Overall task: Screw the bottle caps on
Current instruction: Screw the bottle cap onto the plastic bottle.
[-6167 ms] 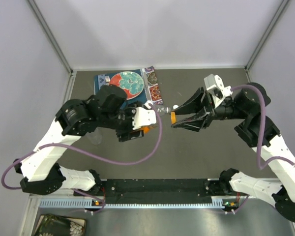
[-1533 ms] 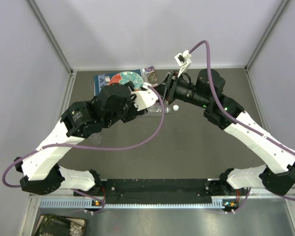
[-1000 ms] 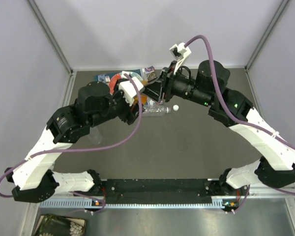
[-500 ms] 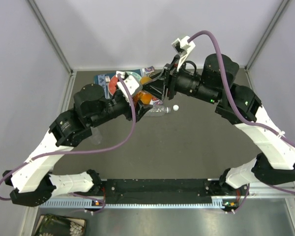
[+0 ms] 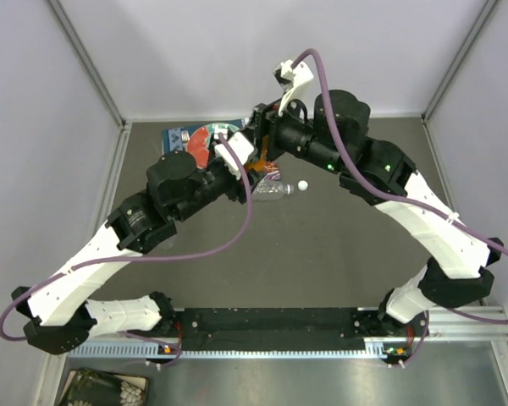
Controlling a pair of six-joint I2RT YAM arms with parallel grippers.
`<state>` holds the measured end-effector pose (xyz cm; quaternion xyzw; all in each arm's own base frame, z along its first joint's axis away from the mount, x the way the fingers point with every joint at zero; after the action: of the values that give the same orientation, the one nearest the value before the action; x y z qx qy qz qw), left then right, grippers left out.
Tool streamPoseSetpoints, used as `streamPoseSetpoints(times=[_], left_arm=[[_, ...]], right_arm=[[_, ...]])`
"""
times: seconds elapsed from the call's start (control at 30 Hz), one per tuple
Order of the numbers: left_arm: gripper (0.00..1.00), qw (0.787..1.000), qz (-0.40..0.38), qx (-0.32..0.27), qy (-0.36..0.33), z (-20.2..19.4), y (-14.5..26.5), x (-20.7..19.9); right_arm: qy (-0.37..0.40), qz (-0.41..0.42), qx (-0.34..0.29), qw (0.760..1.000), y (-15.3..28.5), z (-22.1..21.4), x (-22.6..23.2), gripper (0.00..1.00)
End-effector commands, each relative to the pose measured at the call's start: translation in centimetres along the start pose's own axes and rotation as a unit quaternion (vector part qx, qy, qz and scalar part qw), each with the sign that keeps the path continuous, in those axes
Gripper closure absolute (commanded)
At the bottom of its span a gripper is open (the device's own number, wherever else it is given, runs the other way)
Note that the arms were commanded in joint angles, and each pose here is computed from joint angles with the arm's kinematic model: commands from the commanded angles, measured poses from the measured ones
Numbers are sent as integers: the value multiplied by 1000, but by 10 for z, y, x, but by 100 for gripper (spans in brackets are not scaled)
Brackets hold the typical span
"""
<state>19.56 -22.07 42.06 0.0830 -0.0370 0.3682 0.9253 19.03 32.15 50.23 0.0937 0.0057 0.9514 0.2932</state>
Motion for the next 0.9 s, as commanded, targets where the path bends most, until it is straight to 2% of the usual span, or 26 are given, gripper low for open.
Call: streamPoseSetpoints(times=[0.0,0.03,0.43,0.53,0.57,0.6,0.87], left_arm=[[100,992,9,-125,2,49,-9,0],[100,992,8,-125,4,48,-8,0],[100,989,21,-129,73,34,1,15],[100,988,21,-126,89,30,4,19],[100,988,20,-127,90,28,7,19],[100,987,21,-127,94,28,8,20],[100,988,9,-123,98,22,13,19]], right_arm=[[-17,50,101,994,-26,-54,35,36],[-15,48,98,994,-26,-53,36,32],[1,58,69,996,-24,-31,39,29],[6,64,61,996,-21,-24,40,20],[9,67,57,996,-18,-20,41,8],[10,69,53,996,-17,-17,42,1],[21,93,30,995,-3,3,48,1]])
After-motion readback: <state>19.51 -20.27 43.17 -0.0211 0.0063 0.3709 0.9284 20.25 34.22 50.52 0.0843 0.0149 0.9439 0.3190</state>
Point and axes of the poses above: each gripper's point midway between its finger pads, its own y axis back along the fingers, its own x axis along the line the jaws close on, z = x × y, the point moved 6 cm from there along y, back along the fingers, and after that the axes turned 7 degrees about y, right-handed, at the moved point
